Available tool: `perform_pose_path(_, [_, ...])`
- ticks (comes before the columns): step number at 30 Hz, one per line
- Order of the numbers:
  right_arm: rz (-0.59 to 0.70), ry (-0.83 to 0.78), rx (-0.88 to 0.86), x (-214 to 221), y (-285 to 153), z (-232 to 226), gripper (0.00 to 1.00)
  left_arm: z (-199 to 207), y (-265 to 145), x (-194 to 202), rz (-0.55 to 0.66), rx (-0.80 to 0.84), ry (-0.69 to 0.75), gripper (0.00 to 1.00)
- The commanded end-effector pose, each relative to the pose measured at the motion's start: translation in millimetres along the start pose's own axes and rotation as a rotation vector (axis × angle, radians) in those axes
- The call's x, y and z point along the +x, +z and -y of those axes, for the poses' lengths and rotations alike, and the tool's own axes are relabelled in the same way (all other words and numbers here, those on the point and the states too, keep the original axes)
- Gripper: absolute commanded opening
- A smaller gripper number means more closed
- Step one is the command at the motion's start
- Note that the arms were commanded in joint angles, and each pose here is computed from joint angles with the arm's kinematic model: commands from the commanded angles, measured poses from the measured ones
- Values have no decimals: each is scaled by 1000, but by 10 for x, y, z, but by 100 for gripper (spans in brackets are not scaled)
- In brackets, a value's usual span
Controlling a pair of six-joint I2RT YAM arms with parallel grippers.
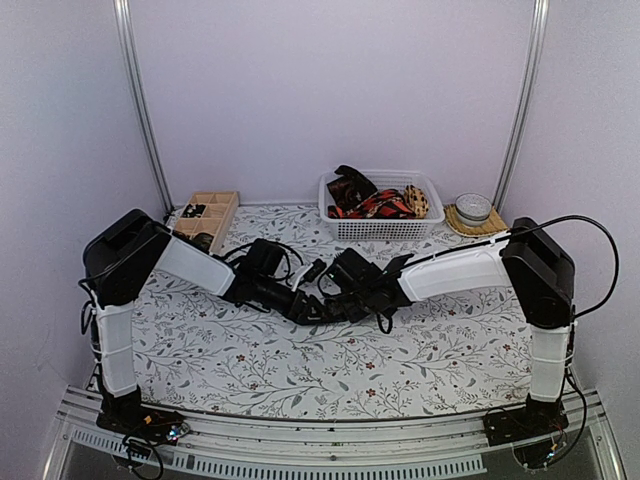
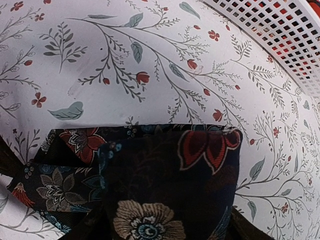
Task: Roll the ties
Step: Roll the tie at the center of the board.
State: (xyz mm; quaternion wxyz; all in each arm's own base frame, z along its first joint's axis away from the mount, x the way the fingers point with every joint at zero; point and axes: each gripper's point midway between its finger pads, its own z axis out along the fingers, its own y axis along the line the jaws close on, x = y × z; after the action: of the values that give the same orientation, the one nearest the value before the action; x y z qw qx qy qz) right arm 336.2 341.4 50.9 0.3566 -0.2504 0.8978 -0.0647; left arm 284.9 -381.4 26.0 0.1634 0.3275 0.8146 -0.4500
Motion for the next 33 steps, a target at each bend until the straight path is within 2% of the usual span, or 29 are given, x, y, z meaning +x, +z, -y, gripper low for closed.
perform_pose_path(1, [-15, -37, -26, 112, 43, -99, 69, -286, 8, 684, -172, -108, -191, 74])
perform_pose_path(13, [86, 52, -157, -407, -501, -89, 75, -310, 9, 745, -172, -111, -210, 74])
perform_pose_path(22, [102, 116, -213, -533, -629, -9, 76, -320, -12, 729, -169, -121, -212, 74])
perform_pose_path(28, [128, 165, -268, -669, -748, 98, 76, -428, -120, 678, -153, -207, -212, 74])
perform_pose_path(33, [116, 175, -341, -649, -724, 10, 77, -463, -243, 600, -127, -255, -202, 75])
